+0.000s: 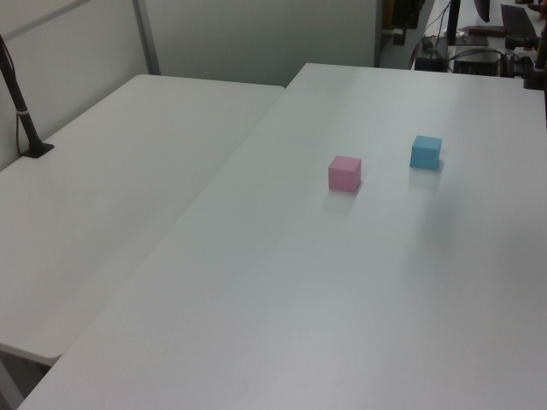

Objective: Put blue cube on pink cube

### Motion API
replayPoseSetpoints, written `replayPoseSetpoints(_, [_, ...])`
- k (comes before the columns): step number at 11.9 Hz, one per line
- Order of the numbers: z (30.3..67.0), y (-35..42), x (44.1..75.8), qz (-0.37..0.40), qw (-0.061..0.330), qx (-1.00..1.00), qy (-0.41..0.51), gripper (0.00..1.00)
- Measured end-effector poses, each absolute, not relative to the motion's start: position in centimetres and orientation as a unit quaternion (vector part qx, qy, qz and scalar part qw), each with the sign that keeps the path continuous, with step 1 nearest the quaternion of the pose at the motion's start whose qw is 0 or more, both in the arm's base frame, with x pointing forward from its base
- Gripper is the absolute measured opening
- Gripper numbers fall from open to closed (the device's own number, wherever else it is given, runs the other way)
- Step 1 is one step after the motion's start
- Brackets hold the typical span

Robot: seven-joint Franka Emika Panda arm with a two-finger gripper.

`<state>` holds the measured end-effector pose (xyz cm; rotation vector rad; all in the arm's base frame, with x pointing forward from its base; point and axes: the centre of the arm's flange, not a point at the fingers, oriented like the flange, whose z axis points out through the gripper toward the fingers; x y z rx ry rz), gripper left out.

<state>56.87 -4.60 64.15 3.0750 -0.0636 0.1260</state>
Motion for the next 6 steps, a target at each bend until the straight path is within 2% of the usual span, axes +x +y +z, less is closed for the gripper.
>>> replayPoseSetpoints(6, [63.8, -3.5, 56.8, 0.036, 0.031, 0.999, -0.011, 1.00])
